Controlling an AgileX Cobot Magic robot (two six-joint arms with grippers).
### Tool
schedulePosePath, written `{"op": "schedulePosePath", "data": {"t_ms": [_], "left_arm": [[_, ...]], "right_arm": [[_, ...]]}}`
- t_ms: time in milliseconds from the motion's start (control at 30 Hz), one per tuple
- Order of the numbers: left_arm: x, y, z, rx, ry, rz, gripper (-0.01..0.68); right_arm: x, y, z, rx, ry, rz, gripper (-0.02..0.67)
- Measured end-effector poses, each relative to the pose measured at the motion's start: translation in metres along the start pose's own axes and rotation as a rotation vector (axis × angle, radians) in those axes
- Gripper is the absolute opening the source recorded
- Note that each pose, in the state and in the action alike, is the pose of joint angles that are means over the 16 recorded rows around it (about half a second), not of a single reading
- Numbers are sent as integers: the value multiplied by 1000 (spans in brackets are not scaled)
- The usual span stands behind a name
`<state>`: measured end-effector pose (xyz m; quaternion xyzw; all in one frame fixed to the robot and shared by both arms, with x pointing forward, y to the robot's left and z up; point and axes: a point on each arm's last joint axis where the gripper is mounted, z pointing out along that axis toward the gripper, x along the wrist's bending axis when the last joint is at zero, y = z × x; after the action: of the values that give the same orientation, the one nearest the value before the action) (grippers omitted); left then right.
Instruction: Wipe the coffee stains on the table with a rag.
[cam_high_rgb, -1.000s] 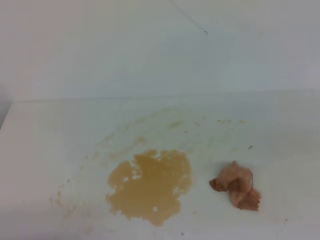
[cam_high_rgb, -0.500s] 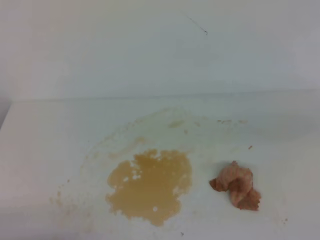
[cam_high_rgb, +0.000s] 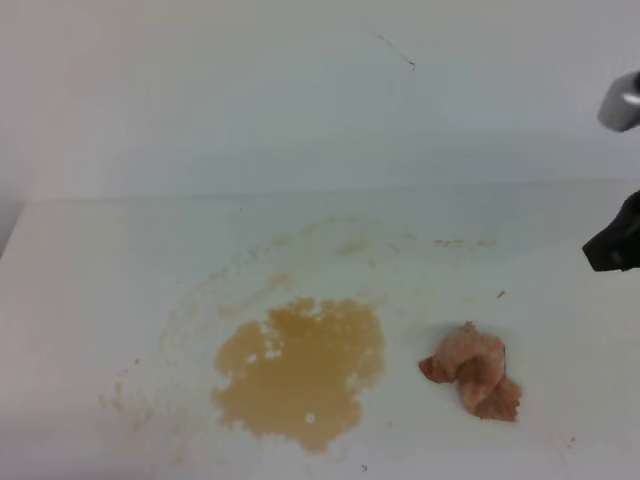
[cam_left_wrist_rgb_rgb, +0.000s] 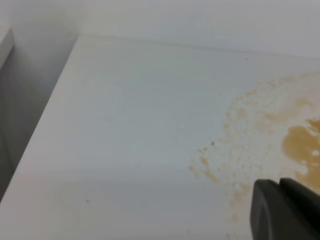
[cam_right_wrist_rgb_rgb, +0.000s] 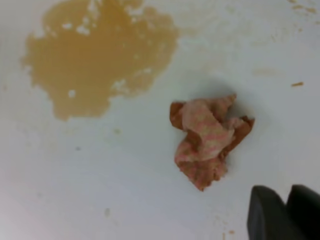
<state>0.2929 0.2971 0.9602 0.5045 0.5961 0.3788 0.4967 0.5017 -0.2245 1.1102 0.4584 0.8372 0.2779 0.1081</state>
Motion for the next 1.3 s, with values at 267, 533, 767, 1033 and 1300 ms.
{"op": "schedulePosePath", "data": {"t_ms": [267, 533, 767, 1033, 1300], "left_arm": [[0, 0, 0, 0, 0, 0, -3], [0, 0, 0, 0, 0, 0, -3], [0, 0, 0, 0, 0, 0, -3], [0, 0, 0, 0, 0, 0, -3], [0, 0, 0, 0, 0, 0, -3]], "right_arm": [[6, 13, 30, 63, -56, -8, 100], [2, 19, 65, 78, -52, 61, 187], [-4, 18, 104, 114, -14, 120, 299], [-6, 13, 146, 166, 23, 125, 370], [6, 7, 178, 210, 41, 22, 422]]}}
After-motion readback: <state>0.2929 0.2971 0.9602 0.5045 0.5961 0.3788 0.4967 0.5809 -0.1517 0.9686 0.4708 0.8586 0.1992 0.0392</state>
